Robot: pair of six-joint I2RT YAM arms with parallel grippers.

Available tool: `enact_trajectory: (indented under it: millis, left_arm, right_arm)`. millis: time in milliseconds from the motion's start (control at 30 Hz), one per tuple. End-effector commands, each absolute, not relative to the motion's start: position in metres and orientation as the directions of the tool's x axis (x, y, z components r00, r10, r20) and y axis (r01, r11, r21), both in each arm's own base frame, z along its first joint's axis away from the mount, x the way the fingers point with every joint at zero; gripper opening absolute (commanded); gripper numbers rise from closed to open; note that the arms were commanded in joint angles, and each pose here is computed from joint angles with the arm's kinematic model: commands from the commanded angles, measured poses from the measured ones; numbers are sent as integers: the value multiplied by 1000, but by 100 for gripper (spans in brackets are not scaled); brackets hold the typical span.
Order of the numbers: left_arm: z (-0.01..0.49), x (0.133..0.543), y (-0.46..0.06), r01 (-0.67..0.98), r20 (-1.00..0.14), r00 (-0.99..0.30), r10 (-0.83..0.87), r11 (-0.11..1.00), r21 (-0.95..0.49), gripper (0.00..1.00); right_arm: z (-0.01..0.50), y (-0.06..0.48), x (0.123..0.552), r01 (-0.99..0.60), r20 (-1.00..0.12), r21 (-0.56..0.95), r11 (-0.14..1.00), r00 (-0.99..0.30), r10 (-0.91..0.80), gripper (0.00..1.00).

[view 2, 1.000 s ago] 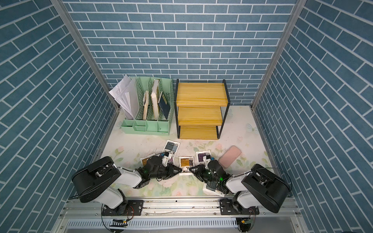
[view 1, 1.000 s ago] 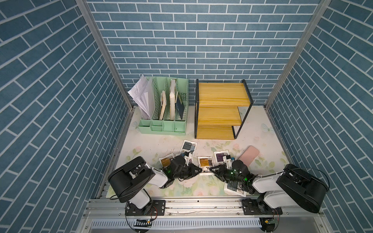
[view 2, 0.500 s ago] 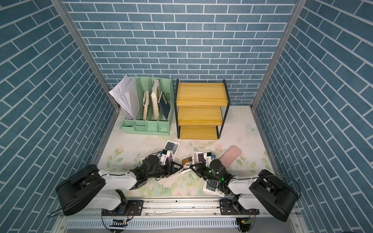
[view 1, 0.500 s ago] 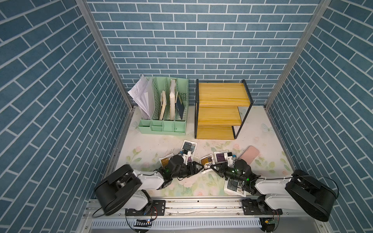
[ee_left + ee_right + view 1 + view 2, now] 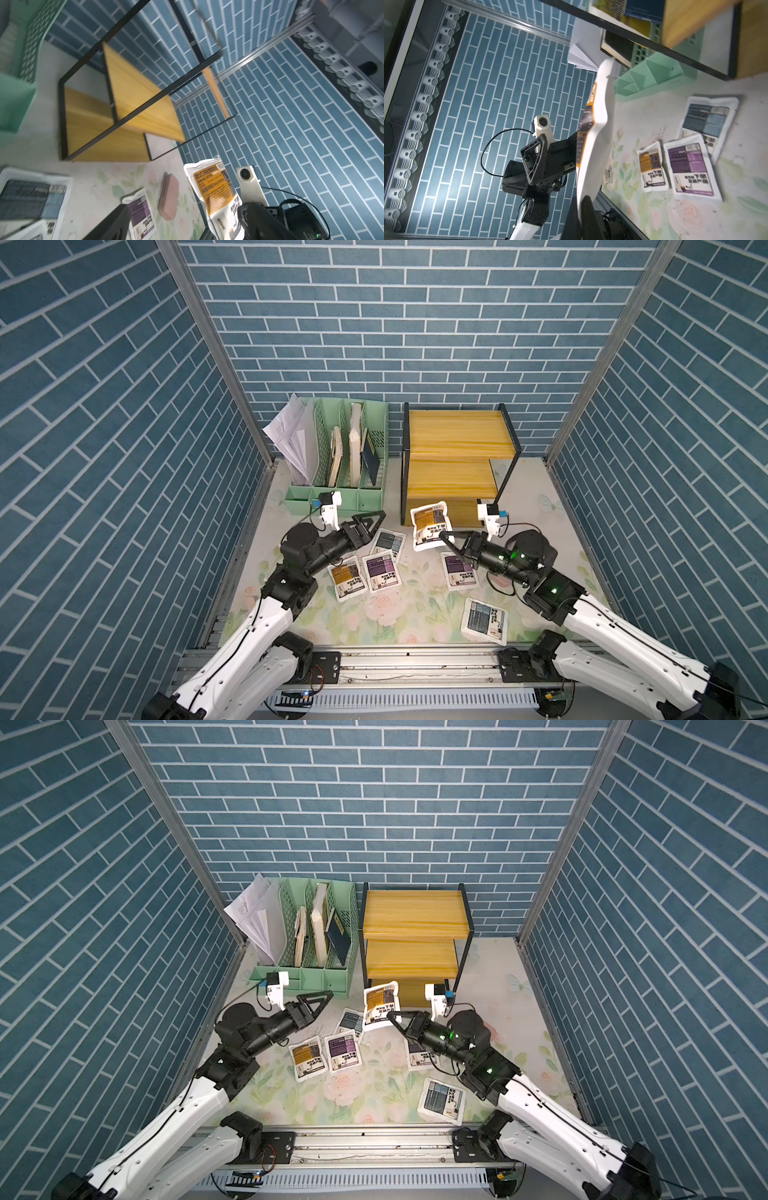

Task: Place the bagged coffee beans on the shelf by color
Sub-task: Pick up the bagged coffee beans at the center of the board, then place the bagged coffee beans on the shelf.

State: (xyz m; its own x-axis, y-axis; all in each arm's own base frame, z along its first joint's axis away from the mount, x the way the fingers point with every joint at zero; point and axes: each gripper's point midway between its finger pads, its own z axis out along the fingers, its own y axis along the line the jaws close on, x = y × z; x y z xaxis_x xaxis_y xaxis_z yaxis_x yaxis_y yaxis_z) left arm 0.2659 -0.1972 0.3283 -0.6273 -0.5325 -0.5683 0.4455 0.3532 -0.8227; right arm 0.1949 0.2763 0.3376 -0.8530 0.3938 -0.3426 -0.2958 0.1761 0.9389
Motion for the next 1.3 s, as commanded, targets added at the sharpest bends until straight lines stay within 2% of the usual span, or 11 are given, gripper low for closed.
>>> enact_trajectory:
  millis: [0,100,200,367,533,600,700,933,1067,1200,1267]
  left_arm:
    - [376,256,-205,616,-688,-570,-448,321,-719,90]
    - [405,255,-210,705,-751,-501,-430,301,-642,89]
    - [429,257,-210,771,-819,-399,-413,333,-543,87]
    - [443,264,-204,808,-896,-224,-383,441,-390,86]
    - [440,273,-198,794,-958,-88,-274,562,-233,87]
    - [440,271,-197,796,-969,-42,-242,578,-179,88]
    - [440,273,-194,784,-976,-4,-218,606,-138,100]
    - [433,280,-192,760,-987,22,-160,644,-88,100]
    - [430,281,-190,750,-990,32,-140,657,-69,100]
    - [424,282,-191,750,-992,20,-126,658,-68,100]
    - [425,280,-190,750,-992,23,-123,658,-64,100]
  right_arm:
    - [378,283,204,-417,-488,870,262,-805,338,0]
    - [421,284,236,-479,-569,820,314,-746,346,0]
    - [455,284,268,-528,-639,767,365,-684,352,0]
    - [452,273,343,-463,-657,742,486,-648,386,0]
    - [448,273,399,-438,-651,742,507,-651,390,0]
    - [444,281,411,-434,-644,744,508,-669,371,0]
    - [431,285,421,-415,-634,744,524,-685,358,0]
    - [407,295,438,-385,-607,750,537,-724,328,1]
    - [397,301,446,-377,-598,747,548,-741,305,9]
    - [392,299,455,-362,-608,723,588,-737,295,27]
    - [390,296,459,-350,-612,716,604,-731,301,32]
